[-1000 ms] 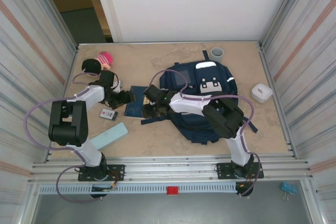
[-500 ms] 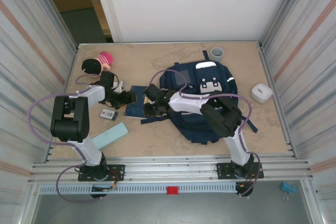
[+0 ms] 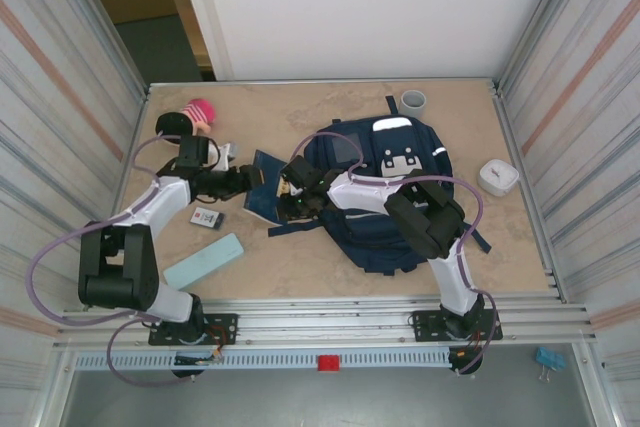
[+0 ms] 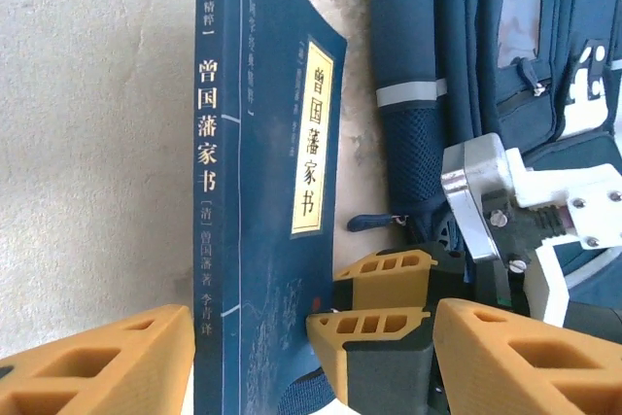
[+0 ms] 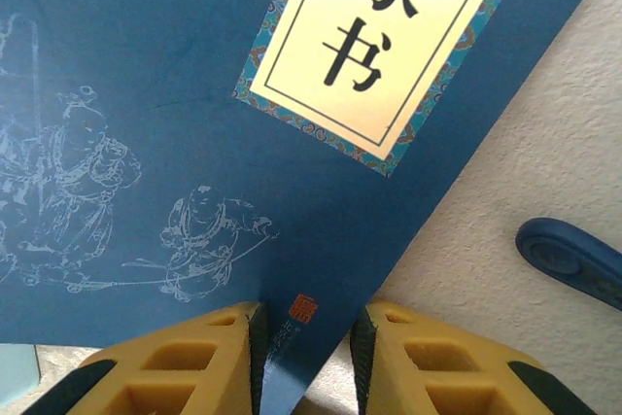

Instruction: Pack books, pencil case, and school supplies into a backpack

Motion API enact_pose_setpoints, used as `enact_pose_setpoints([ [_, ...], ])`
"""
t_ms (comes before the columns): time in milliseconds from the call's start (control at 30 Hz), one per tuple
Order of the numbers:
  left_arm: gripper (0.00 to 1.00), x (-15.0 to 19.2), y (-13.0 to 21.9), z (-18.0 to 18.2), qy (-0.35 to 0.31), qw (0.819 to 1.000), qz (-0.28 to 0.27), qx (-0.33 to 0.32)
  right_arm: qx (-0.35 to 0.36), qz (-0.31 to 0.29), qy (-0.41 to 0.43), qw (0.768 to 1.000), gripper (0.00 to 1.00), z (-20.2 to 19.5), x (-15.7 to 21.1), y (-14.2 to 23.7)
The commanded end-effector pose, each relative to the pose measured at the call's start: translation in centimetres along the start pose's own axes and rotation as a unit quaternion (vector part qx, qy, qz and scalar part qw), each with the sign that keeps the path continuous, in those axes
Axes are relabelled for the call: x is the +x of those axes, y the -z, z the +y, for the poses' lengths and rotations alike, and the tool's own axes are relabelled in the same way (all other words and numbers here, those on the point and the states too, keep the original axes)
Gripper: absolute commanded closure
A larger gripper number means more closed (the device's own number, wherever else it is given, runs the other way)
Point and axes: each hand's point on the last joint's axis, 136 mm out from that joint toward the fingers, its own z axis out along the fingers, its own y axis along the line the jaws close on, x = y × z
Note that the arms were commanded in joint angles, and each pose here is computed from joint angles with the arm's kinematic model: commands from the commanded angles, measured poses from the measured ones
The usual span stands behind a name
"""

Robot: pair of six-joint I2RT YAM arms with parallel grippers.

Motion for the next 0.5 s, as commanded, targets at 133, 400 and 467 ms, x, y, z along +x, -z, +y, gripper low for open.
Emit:
enact_pose_setpoints([
  [133,0.34,4.8,-2.5,1.6,0.051,0.996,0.077,-0.002,0.021,0.024,-0.027,0.999,0.71,-2.1,1.7,-1.8],
  [400,0.59,4.0,-3.4,3.0,0.051,0.996,0.063,-0.036,0.038,0.022,-0.032,0.999,0.73,-3.2,1.7,-1.0],
  [467,0.76,3.5,-2.8,2.8,0.038,0.997,0.051,-0.048,0.023,0.006,-0.032,0.999,0.69,-2.6,0.9,0.0],
])
